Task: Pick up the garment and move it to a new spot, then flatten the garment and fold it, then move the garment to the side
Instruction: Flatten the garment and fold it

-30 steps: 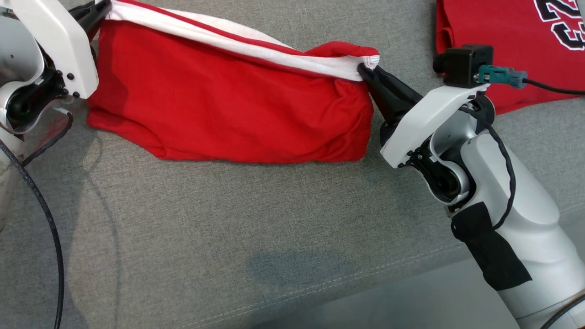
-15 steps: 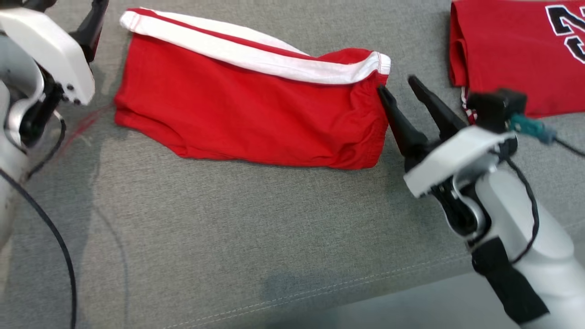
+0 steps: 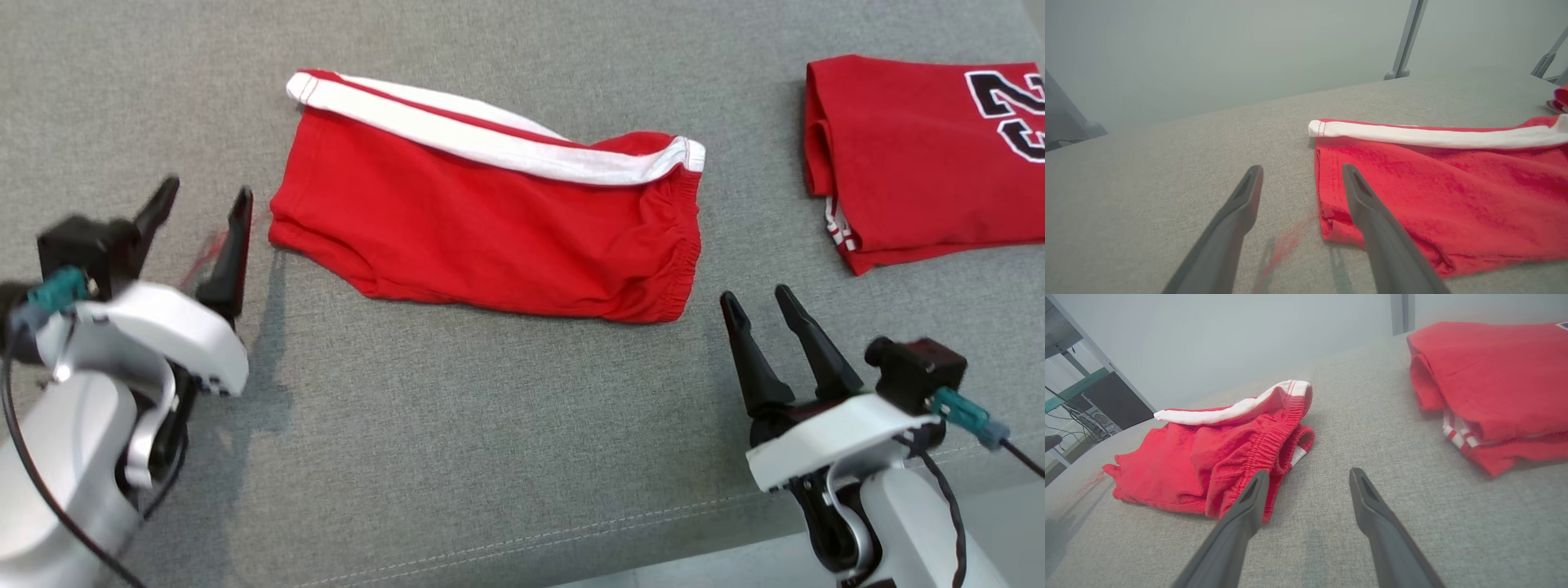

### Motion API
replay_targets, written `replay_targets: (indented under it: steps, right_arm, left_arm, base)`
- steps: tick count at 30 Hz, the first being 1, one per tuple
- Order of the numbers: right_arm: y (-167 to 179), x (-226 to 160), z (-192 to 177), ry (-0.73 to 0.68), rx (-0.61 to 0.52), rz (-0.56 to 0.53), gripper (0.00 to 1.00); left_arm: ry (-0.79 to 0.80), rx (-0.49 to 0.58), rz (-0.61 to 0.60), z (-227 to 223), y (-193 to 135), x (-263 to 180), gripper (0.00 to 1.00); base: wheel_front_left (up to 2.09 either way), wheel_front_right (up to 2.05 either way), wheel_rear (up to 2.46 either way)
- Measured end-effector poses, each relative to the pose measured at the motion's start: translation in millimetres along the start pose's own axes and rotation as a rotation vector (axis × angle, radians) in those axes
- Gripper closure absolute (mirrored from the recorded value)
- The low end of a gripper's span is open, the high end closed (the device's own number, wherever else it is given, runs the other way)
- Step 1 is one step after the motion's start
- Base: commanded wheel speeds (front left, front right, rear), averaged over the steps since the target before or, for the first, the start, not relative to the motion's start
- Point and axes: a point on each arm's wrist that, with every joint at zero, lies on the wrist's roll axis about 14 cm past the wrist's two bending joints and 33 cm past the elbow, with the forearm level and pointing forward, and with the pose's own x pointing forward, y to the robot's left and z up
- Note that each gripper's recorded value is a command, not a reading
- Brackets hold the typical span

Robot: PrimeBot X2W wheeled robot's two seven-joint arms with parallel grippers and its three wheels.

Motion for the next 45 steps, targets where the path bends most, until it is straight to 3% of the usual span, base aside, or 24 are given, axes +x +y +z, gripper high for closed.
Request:
replay_targets:
  steps: [7, 16, 23, 30, 40, 45]
  right_arm:
    - [-5, -24, 6, -0.03, 0.024, -0.053, 0.0]
    - [-5, -27, 16, -0.057, 0.049, -0.071, 0.0]
    - [-13, -15, 30, -0.073, 0.057, -0.086, 0.0]
    - [8, 21, 44, -0.06, 0.075, 0.004, 0.0]
    - [20, 37, -10, 0.162, 0.065, 0.053, 0.0]
    - [23, 41, -26, 0.226, 0.061, 0.065, 0.0]
  left_arm:
    - [0.014, -0.041, 0.014, -11, -10, -32, 0.0]
    - [0.076, -0.035, -0.03, -16, -17, -35, 0.0]
    - [0.113, -0.018, -0.164, 6, -32, -1, 0.0]
    - [0.268, -0.04, -0.272, 4, -43, 37, 0.0]
    - [0.59, -0.109, -0.257, -59, -33, 47, 0.0]
    - [0.649, -0.151, -0.247, -66, -28, 45, 0.0]
  base:
    - [0.0, 0.0, 0.0]
    - [0.0, 0.0, 0.0]
    - [0.0, 0.0, 0.0]
    - [0.0, 0.0, 0.0]
    - [0.0, 0.0, 0.0]
    - [0.0, 0.0, 0.0]
